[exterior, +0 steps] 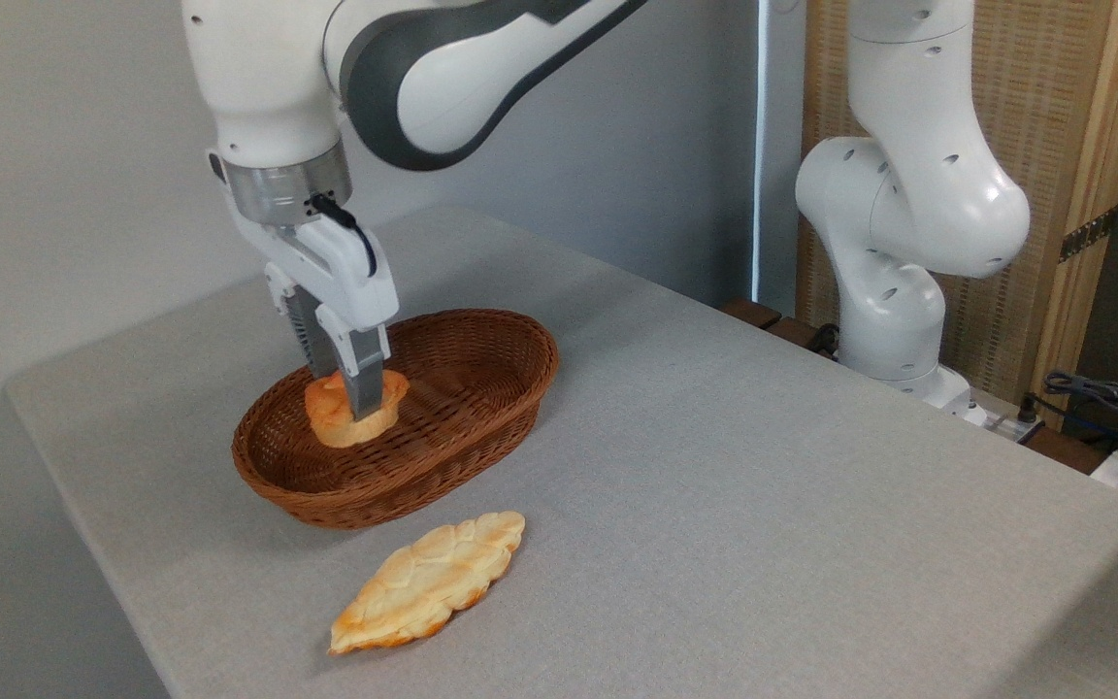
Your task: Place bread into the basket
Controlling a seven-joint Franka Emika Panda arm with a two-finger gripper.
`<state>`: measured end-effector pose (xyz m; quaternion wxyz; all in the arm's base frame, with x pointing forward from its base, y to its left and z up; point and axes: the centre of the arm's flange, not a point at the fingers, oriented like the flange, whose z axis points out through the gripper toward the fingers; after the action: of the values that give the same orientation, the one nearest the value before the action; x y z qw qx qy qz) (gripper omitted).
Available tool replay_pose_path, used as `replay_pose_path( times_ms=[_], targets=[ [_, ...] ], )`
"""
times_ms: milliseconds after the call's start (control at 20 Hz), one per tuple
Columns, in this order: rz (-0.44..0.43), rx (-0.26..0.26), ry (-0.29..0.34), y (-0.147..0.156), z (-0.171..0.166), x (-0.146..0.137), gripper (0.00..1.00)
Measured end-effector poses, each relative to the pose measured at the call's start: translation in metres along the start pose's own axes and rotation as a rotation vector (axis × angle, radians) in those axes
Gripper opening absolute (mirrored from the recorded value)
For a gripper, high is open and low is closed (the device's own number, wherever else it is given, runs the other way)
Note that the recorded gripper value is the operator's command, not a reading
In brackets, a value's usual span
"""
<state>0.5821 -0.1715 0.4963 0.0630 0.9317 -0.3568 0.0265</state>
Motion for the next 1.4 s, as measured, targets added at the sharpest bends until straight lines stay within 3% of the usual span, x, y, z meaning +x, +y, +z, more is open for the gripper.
replay_pose_path(
  times_ms=[350,1000,1250,1400],
  targets=[
    [0.011,0.013,-0.002,0.021,0.033,0.025,1.00],
    [0.011,0.017,0.008,0.020,0.029,0.027,1.00],
    [-0.018,0.046,0.032,0.003,0.007,0.019,1.00],
    [0.011,0.063,0.005,-0.022,-0.029,-0.011,1.00]
  ],
)
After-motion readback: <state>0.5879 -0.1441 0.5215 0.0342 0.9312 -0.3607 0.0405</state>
